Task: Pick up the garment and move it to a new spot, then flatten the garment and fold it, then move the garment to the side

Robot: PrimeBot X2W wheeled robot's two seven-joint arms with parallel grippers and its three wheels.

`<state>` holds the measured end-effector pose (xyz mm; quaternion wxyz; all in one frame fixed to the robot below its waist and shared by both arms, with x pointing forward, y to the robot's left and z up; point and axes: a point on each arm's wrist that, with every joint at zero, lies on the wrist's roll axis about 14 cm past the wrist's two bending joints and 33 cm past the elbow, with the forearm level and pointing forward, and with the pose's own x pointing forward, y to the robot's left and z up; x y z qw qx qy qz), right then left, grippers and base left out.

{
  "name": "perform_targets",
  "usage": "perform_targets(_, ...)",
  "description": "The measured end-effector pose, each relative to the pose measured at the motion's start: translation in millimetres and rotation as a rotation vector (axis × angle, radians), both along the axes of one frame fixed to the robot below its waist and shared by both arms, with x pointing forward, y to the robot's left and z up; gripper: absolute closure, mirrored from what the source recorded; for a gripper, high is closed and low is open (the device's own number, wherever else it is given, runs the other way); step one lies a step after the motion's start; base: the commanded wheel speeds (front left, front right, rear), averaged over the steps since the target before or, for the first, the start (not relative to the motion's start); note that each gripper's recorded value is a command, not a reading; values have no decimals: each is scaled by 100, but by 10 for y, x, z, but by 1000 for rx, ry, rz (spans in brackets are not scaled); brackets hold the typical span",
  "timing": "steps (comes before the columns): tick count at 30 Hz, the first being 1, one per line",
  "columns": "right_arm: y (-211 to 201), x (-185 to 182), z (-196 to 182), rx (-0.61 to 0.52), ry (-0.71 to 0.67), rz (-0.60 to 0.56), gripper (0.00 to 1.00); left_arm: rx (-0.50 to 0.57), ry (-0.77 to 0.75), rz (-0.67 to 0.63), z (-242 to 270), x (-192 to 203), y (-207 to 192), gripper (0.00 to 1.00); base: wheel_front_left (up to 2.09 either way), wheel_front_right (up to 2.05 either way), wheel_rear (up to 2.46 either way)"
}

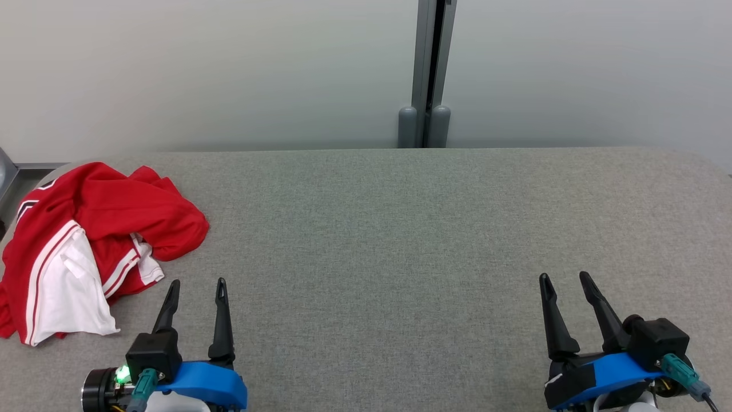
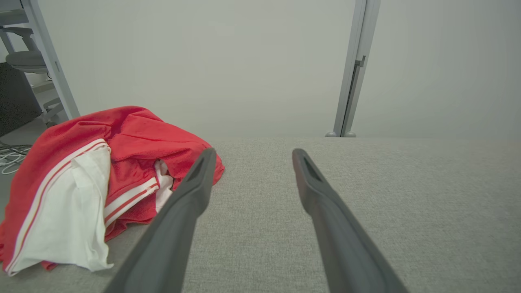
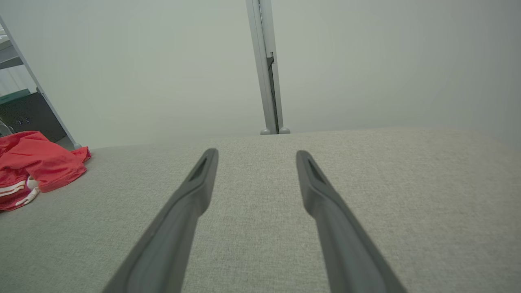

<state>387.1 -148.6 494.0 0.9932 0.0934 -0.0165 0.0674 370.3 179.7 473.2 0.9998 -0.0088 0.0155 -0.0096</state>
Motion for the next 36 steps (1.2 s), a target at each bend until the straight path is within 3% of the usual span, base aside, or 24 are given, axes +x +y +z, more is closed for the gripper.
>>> perform_targets(27,-1,-10,-41,-9,14,0,0,-18,18,24,-30,-31,75,0,0,0,0)
perform_targets(36,169,51,67,7,-21,48,0,-14,9,69,-3,-53,216,0,0,0,0)
